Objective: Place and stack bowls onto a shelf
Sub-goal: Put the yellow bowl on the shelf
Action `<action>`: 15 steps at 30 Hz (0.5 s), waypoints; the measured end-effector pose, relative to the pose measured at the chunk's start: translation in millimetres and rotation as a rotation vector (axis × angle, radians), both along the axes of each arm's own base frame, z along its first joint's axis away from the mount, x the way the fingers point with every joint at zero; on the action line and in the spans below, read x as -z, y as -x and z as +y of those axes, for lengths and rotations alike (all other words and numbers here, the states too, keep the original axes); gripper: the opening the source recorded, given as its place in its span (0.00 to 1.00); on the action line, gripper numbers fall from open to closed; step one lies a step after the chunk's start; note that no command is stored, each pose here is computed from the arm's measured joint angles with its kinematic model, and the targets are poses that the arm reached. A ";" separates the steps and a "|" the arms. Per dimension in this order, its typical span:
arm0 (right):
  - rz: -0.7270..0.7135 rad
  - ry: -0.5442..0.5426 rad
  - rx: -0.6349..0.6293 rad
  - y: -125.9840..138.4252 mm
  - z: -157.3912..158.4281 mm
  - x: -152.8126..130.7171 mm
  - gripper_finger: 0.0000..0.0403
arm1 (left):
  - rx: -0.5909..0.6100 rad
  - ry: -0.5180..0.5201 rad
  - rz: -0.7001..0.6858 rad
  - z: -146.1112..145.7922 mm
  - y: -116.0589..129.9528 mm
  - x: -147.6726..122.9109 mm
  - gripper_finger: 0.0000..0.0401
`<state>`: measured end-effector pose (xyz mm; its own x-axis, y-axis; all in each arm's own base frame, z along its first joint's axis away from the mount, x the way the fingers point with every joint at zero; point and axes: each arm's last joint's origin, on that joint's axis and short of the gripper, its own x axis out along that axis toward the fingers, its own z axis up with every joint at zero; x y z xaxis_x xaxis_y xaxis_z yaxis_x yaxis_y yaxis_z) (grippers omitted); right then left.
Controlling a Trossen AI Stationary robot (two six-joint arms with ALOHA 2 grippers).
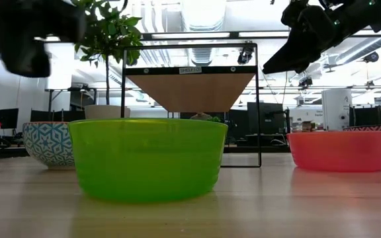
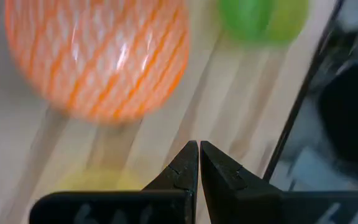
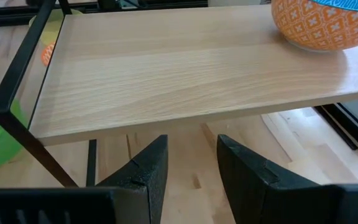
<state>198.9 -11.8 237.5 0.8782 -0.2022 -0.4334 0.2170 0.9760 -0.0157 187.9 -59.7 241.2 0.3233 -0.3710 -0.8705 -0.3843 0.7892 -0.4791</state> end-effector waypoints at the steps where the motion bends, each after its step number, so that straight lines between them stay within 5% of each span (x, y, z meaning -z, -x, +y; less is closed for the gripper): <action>1: 0.000 0.000 0.000 0.0 0.0 0.0 0.32 | 0.012 -0.010 0.042 -0.4 4.3 1.7 0.00; 8: 0.000 -0.001 0.000 0.0 0.0 0.0 0.32 | 0.088 0.019 0.168 -20.7 13.6 9.5 0.04; 15: 0.002 0.001 0.000 0.1 0.0 0.1 0.32 | 0.154 -0.096 0.229 -50.4 16.7 26.0 0.26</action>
<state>198.8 -11.8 237.3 0.8775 -0.2022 -0.4348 0.2166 0.9761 -0.0168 171.2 -110.1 215.2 0.0607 -0.3132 -0.9477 -0.3462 0.8839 -0.3143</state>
